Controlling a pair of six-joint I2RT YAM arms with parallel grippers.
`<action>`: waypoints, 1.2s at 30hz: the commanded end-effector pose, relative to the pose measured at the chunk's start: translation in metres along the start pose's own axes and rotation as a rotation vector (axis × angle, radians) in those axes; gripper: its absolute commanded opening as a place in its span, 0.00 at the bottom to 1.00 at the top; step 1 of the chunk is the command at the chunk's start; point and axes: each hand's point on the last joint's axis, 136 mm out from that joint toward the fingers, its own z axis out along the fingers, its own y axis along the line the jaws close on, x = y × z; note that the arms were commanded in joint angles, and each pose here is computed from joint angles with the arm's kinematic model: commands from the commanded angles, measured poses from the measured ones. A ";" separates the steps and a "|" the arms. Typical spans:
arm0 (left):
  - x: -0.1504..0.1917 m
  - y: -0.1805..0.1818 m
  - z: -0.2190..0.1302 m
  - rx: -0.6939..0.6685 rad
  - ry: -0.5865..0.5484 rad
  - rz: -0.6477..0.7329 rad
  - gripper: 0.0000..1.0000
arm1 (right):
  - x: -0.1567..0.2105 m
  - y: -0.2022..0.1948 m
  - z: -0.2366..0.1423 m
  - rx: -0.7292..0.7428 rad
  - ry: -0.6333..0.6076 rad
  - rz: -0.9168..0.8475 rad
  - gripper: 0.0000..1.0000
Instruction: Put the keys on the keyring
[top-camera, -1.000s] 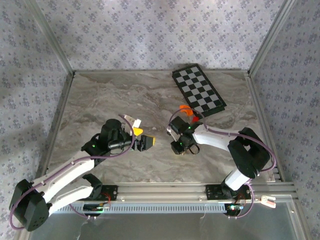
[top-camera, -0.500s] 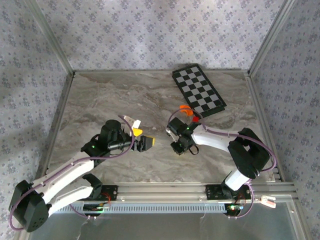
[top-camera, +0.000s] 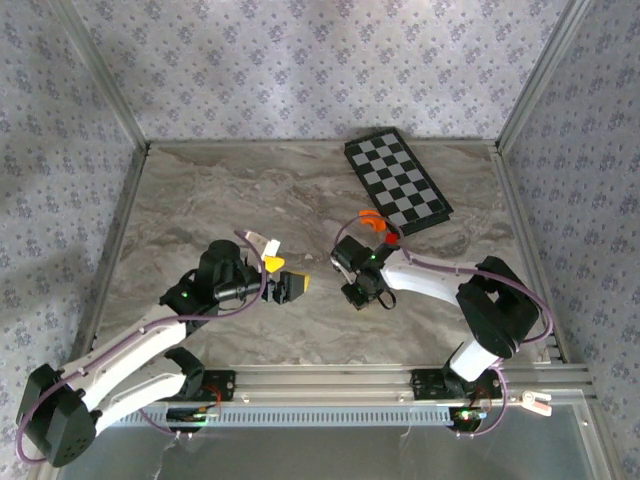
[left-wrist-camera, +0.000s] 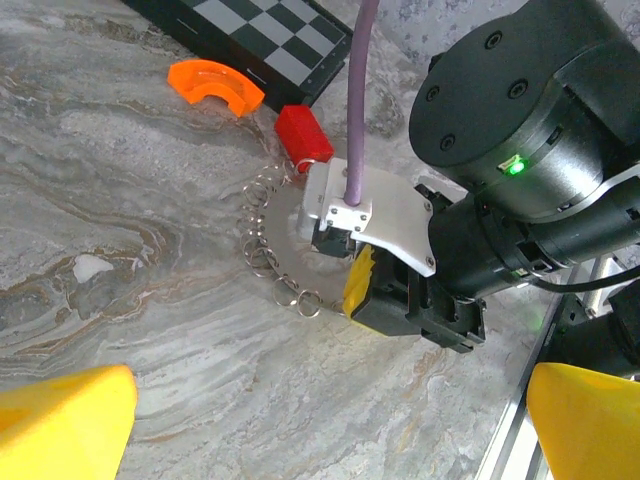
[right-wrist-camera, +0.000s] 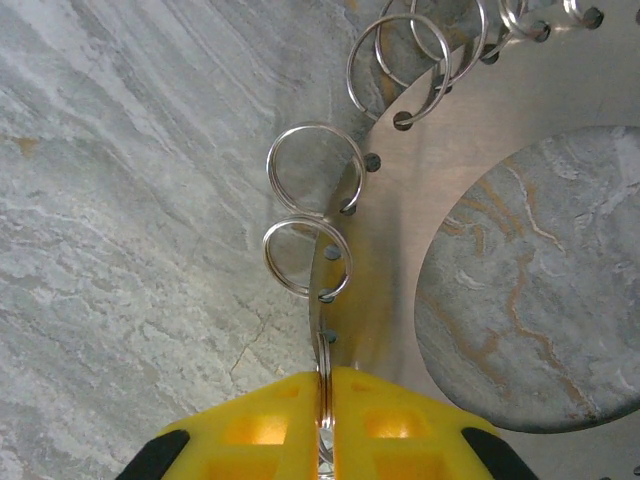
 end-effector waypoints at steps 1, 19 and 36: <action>-0.007 -0.005 -0.004 0.007 -0.029 0.025 1.00 | -0.001 0.001 0.001 0.014 0.015 0.002 0.14; -0.008 -0.005 -0.008 0.004 -0.036 0.035 1.00 | -0.002 -0.003 -0.007 0.038 -0.001 0.006 0.07; -0.019 -0.024 -0.023 0.064 -0.088 0.073 0.99 | -0.015 0.005 -0.100 -0.037 -0.432 -0.080 0.00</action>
